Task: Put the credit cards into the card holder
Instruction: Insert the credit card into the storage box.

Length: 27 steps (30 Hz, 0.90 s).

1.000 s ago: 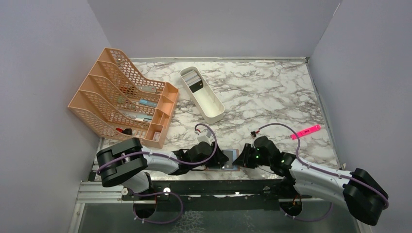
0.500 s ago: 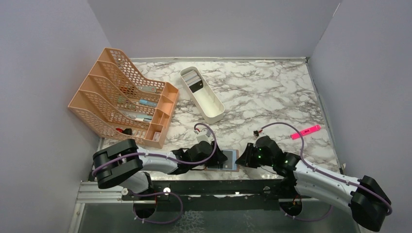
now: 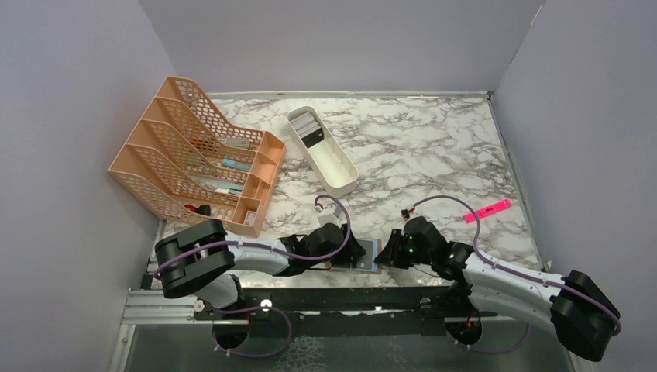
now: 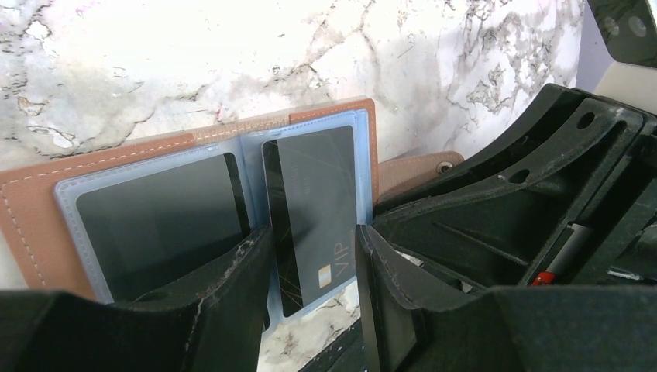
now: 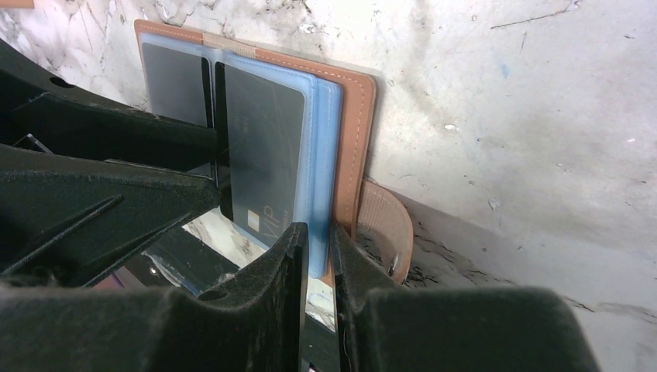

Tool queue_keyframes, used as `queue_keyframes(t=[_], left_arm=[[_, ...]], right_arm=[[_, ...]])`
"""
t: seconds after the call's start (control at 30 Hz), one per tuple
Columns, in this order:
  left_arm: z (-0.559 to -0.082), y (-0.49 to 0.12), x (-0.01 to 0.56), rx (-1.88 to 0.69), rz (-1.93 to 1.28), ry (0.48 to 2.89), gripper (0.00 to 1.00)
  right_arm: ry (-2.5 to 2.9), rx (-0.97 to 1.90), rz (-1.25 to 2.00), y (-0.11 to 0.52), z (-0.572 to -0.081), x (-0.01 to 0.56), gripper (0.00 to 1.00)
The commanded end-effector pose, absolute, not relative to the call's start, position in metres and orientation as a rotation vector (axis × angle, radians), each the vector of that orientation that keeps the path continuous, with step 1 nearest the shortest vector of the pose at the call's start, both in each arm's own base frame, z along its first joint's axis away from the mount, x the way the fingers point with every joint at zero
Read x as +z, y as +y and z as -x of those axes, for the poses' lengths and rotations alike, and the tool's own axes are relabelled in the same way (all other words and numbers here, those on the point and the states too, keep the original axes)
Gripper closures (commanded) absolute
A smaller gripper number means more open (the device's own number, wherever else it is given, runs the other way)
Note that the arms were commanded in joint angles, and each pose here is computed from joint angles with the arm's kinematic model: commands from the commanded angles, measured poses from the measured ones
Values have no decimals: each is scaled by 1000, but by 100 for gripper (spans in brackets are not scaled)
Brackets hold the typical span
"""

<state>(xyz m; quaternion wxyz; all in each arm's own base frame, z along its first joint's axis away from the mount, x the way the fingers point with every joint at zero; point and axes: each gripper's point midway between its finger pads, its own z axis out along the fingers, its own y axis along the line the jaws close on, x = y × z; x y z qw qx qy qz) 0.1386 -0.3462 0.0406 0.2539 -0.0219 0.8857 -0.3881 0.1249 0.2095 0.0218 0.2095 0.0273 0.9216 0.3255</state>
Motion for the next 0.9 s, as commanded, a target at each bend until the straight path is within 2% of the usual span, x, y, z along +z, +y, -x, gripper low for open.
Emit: queue_keyframes(t=[0.0,0.5,0.87], left_arm=[[-133,-356,41,-1063,21,2419,53],[-129,-359,54,-1104,49,2395,55],[-140,-332,63,-919,28,2393,54]], right_arm=[[2559,899,-52,210,-124,20,78],[2554,871,-60,207,-128,26,76],[2455,1081,0,227,-123,65,70]])
